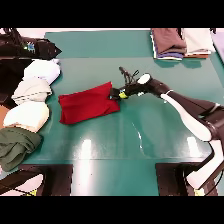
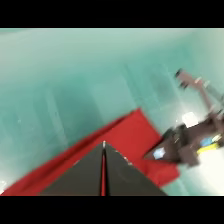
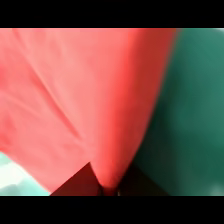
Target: Fold the shirts.
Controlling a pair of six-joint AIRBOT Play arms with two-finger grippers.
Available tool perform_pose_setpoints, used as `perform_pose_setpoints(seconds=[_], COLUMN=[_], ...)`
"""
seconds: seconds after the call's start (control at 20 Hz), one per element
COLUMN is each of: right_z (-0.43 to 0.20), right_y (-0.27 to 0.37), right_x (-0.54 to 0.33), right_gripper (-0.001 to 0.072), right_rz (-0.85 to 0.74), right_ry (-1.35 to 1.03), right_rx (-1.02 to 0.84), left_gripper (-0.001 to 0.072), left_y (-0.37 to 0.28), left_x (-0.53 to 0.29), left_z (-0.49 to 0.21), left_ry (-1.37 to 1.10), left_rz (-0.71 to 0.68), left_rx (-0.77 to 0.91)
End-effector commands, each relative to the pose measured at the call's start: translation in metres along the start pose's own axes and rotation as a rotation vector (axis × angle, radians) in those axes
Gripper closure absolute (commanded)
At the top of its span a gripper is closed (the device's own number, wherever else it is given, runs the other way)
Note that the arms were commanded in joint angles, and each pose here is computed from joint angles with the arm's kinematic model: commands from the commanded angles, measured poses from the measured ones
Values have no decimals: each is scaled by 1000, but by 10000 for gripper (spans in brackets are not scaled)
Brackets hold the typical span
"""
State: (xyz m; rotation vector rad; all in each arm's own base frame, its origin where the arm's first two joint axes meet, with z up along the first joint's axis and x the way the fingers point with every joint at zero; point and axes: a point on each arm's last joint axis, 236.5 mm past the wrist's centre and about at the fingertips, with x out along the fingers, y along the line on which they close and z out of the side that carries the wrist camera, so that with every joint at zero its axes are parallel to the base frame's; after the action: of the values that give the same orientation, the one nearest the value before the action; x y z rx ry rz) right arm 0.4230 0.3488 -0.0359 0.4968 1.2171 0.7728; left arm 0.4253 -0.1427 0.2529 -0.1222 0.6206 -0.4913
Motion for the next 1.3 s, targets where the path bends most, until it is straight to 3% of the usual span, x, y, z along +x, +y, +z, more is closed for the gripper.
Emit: perform_pose_setpoints(seconds=[0.0,0.25,0.6,0.8,1.05,1.1,1.15,1.2,1.25], right_z=[31,25,-93,-173,-194,-199,-205,-209,-208], right_y=[-26,-132,-258,-290,-303,-305,-306,-305,-302], right_x=[-61,-236,-473,-528,-521,-524,-533,-544,-556], right_gripper=[698,698,698,698,684,550,320,183,155], right_rz=[-102,-343,-711,-841,-818,-837,-877,-915,-941], right_ry=[-133,-367,-765,-883,-801,-760,-708,-666,-647], right_rx=[-36,119,524,729,792,789,779,766,757], left_gripper=[685,685,685,685,684,684,685,684,684], left_y=[-9,-54,-103,-109,-109,-109,-109,-107,-107], left_x=[3,11,16,17,17,17,17,17,17], left_z=[-11,-11,-2,1,-4,-5,-6,-6,-6], left_ry=[47,34,-31,-44,-27,-21,-18,-18,-19], left_rz=[-24,-101,-182,-190,-193,-194,-193,-187,-184], left_rx=[7,67,118,119,121,122,123,127,129])
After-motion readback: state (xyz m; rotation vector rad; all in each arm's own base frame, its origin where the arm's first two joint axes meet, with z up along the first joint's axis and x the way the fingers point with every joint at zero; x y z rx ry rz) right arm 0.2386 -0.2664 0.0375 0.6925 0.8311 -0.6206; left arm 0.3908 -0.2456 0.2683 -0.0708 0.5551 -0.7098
